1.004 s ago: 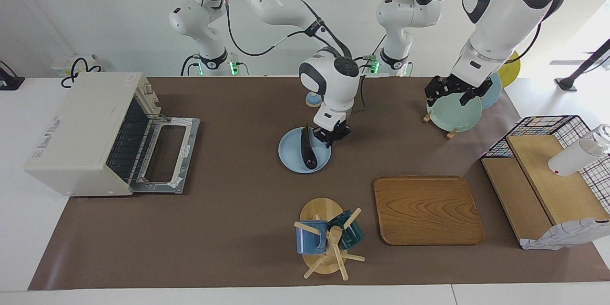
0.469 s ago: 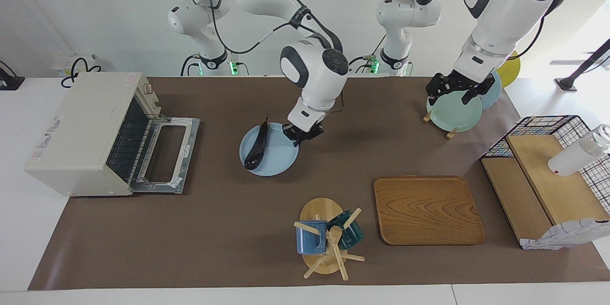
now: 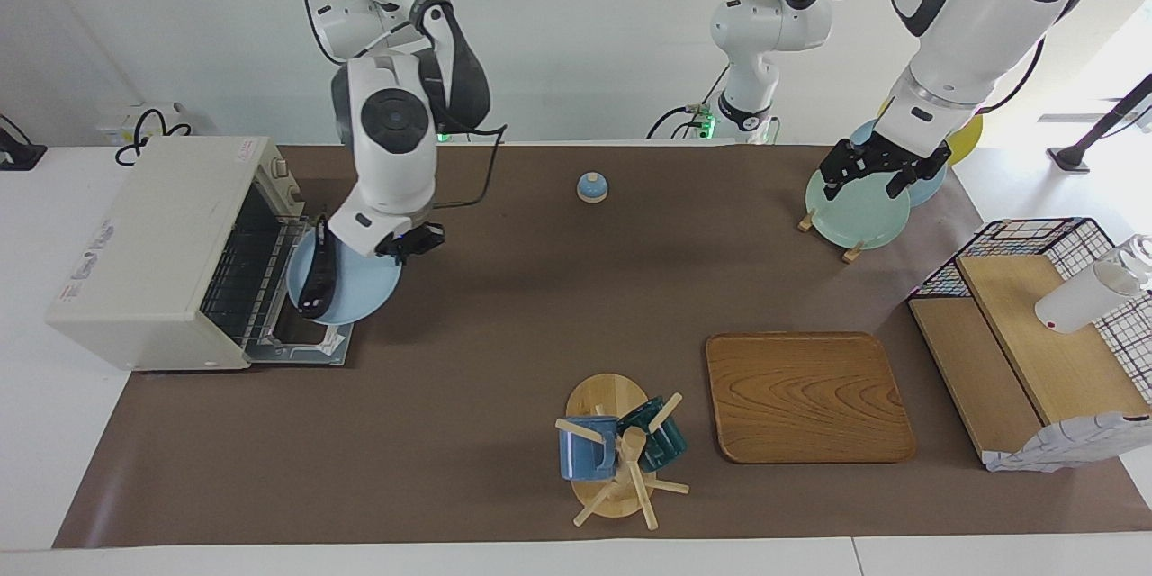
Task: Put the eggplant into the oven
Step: 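Carry the eggplant with the right gripper into the open oven, then open the right gripper inside the oven and withdraw it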
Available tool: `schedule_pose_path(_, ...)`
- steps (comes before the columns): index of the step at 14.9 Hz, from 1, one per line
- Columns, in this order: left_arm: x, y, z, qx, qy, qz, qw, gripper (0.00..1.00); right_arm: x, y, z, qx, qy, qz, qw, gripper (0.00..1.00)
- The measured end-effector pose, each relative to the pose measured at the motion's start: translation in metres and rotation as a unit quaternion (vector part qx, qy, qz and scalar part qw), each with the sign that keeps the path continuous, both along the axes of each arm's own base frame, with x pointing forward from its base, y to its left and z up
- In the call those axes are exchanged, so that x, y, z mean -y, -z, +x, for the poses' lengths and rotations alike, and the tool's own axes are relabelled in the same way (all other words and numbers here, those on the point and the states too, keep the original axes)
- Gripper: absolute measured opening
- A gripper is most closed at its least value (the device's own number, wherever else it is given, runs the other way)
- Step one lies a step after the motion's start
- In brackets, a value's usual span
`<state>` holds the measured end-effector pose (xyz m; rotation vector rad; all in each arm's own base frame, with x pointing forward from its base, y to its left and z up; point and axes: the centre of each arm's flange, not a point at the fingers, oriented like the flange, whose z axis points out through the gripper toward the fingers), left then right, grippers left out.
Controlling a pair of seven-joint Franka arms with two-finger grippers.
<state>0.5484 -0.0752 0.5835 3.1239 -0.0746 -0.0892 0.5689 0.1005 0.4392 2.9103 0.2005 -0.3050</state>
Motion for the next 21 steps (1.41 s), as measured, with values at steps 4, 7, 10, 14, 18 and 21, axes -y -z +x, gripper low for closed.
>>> schedule_pose_path(4, 0.000, 0.000, 0.000, 0.000, 0.000, 0.000, 1.000, 1.00, 0.072, 0.008, -0.014, -0.009, -0.006, 0.020, 1.000, 0.03)
schedule_pose_path(7, 0.001, 0.000, 0.000, 0.000, 0.001, 0.000, 1.000, 1.00, 0.116, 0.016, -0.018, -0.013, -0.005, 0.030, 0.999, 0.03)
schedule_pose_path(10, 0.002, 0.000, 0.000, 0.000, 0.001, 0.000, 1.000, 1.00, 0.147, 0.036, -0.025, 0.003, -0.025, 0.042, 0.999, 0.03)
schedule_pose_path(14, 0.001, 0.000, 0.000, 0.000, 0.001, 0.000, 1.000, 1.00, 0.161, 0.056, -0.046, 0.019, -0.029, 0.050, 0.998, 0.03)
schedule_pose_path(18, 0.001, 0.000, 0.000, 0.000, 0.001, 0.000, 1.000, 1.00, 0.159, 0.053, -0.050, 0.023, -0.032, 0.051, 0.998, 0.18)
schedule_pose_path(21, -0.002, 0.000, 0.000, 0.000, -0.001, 0.000, 1.000, 1.00, 0.158, 0.052, -0.049, 0.026, -0.032, 0.052, 0.998, 0.50)
